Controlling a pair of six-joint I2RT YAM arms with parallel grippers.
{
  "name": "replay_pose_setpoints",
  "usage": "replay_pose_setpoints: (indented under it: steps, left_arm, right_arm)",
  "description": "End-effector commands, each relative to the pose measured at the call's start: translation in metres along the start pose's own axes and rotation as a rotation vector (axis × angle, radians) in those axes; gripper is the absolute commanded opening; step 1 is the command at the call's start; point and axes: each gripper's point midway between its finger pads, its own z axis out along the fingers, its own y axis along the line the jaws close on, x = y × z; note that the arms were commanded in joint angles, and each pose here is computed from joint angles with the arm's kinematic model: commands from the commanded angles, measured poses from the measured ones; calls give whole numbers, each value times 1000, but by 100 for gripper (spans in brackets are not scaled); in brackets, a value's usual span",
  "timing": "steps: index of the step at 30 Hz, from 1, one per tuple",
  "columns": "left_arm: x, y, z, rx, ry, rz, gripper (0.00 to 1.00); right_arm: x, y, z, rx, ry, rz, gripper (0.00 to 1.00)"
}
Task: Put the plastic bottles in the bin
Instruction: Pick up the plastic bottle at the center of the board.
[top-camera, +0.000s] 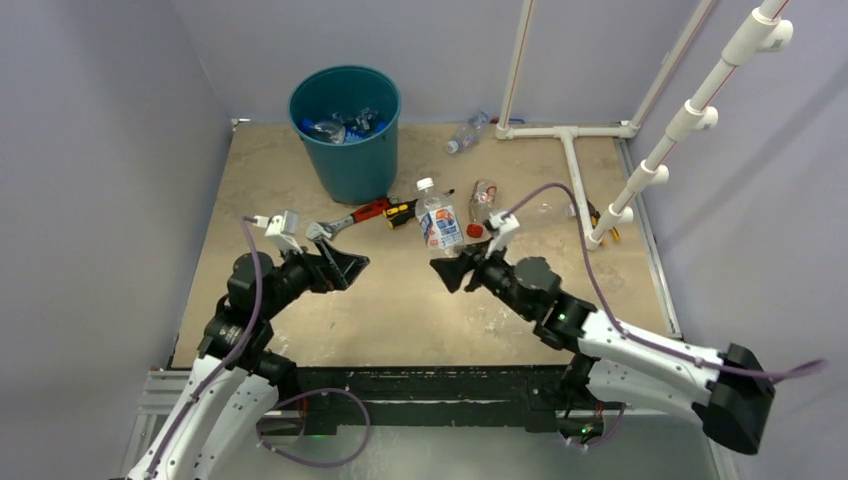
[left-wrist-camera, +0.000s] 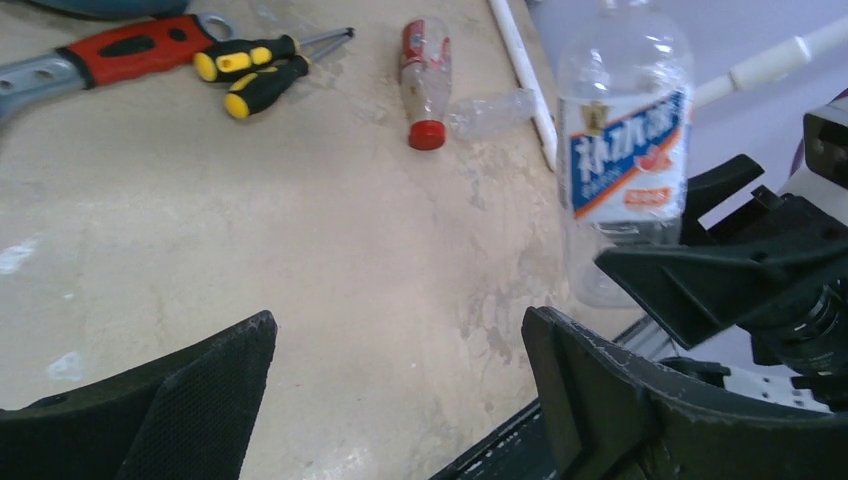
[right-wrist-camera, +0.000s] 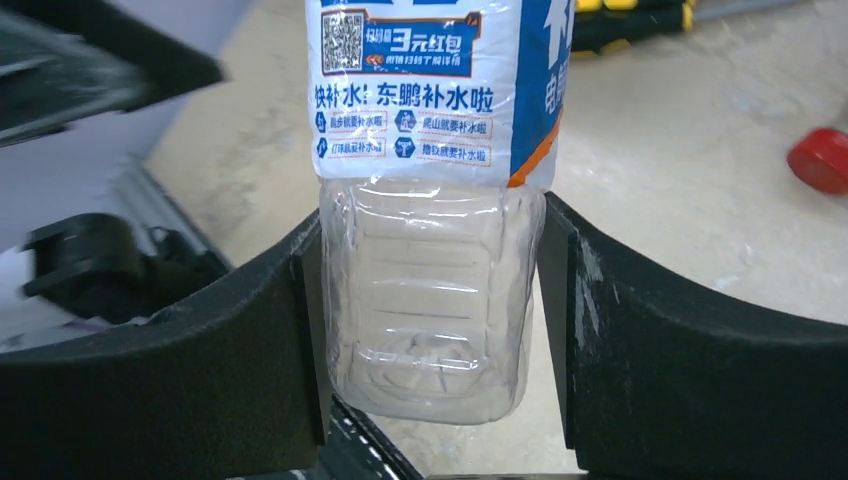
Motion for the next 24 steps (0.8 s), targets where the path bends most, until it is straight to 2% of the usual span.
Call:
replay_pose_setpoints:
  steps: [1,6,13,18,20,24]
  left_arm:
    - [-7,-43,12,255,-22,-23,93]
    - [-21,-80,7,505,-114,-46,93]
    - [-18,-121,2,693,-95,19,93]
    - [-2,-158,10,756,-68,69,93]
    - [5,-168,15,769,-55,67,90]
    - [0,-183,18,786,-96,68,86]
  right_arm:
    - [-26,43,-42,-299,-131,11,47]
    - [-24,58,-75,-451,-167,32,47]
    - [-13,65,-101,-587,-236,85,46]
    - [-7,68,-110,-650,-267,111,45]
    - [-5,69,-111,-664,-268,113,44]
    - [-2,70,-113,-678,-263,113,42]
